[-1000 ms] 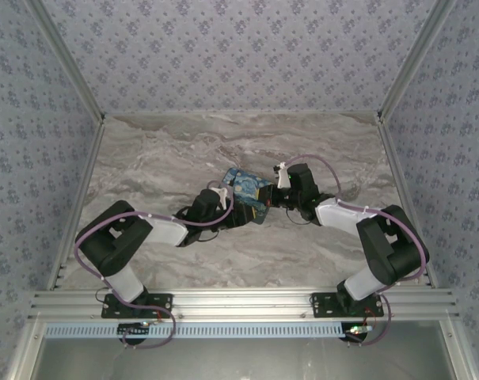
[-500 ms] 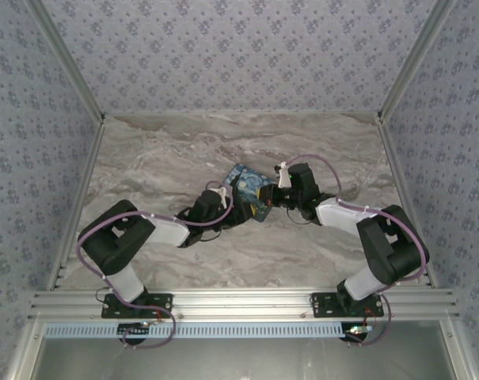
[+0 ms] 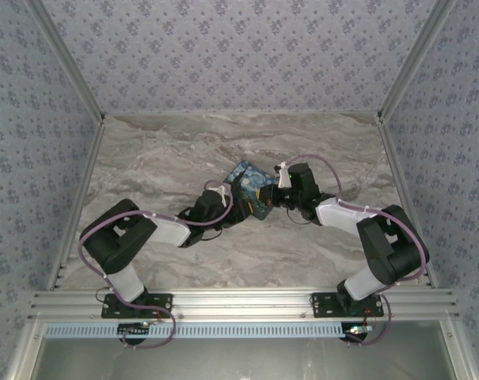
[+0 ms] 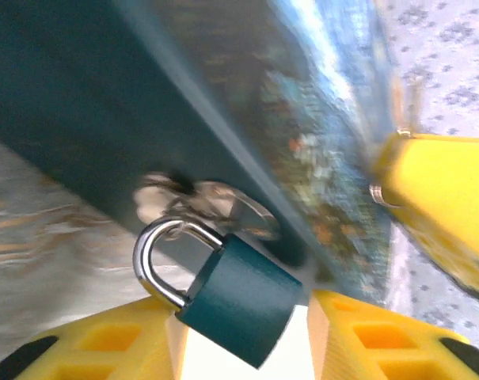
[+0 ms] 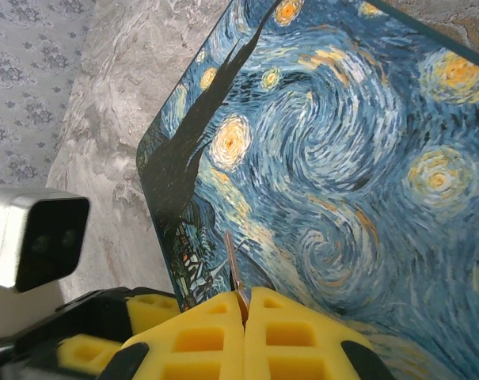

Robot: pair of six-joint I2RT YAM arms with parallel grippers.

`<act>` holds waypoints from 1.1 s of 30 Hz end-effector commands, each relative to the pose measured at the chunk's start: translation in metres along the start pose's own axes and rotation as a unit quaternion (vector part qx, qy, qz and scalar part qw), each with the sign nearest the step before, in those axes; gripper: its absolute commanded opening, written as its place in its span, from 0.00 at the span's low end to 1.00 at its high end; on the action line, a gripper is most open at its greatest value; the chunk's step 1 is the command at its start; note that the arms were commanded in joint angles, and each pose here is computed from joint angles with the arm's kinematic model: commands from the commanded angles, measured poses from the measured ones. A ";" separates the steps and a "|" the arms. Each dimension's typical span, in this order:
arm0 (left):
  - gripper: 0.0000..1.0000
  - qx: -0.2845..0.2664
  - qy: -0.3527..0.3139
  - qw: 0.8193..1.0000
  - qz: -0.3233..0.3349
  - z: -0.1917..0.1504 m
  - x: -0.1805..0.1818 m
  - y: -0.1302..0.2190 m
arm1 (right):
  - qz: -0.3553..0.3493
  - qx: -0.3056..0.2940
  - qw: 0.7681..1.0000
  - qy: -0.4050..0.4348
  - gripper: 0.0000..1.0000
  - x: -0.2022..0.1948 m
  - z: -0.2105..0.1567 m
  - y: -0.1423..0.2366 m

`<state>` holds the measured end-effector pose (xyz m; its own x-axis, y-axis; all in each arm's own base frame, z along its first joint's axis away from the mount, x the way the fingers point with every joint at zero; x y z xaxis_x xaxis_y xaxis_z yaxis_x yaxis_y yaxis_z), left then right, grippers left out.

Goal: Unlock the padlock with the key

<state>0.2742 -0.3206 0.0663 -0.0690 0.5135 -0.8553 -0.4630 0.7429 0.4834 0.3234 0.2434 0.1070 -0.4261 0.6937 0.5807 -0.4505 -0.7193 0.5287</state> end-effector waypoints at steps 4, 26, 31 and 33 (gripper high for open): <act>0.36 -0.022 0.015 0.997 0.075 0.001 0.041 0.001 | -0.017 0.055 0.998 -0.019 0.00 -0.009 -0.030 0.000; 0.75 -0.076 -0.223 0.969 0.074 0.027 0.002 0.045 | -0.021 0.051 0.998 -0.011 0.00 -0.008 -0.027 0.003; 0.79 -0.071 -0.338 0.938 0.023 0.023 -0.020 0.047 | -0.021 0.048 0.999 -0.007 0.00 -0.008 -0.024 0.003; 0.81 -0.085 -0.363 0.928 0.004 0.023 -0.023 0.050 | -0.021 0.048 0.999 -0.007 0.00 -0.008 -0.024 0.003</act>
<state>0.2742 -0.2826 0.0978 0.3489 0.7492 -0.5630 -0.5909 0.6422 0.4883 0.3204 0.2423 0.1069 -0.4322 0.6971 0.5721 -0.4434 -0.7167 0.5383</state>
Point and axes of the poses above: each hand's point on the last joint's axis, 136 mm out from that joint toward the fingers, its own y axis back along the fingers, its own x axis along the line the jaws close on, z = x × y, the point moved 1 cm from there along y, back along the fingers, and after that the axes turned 9 degrees about y, right-handed, at the moved point
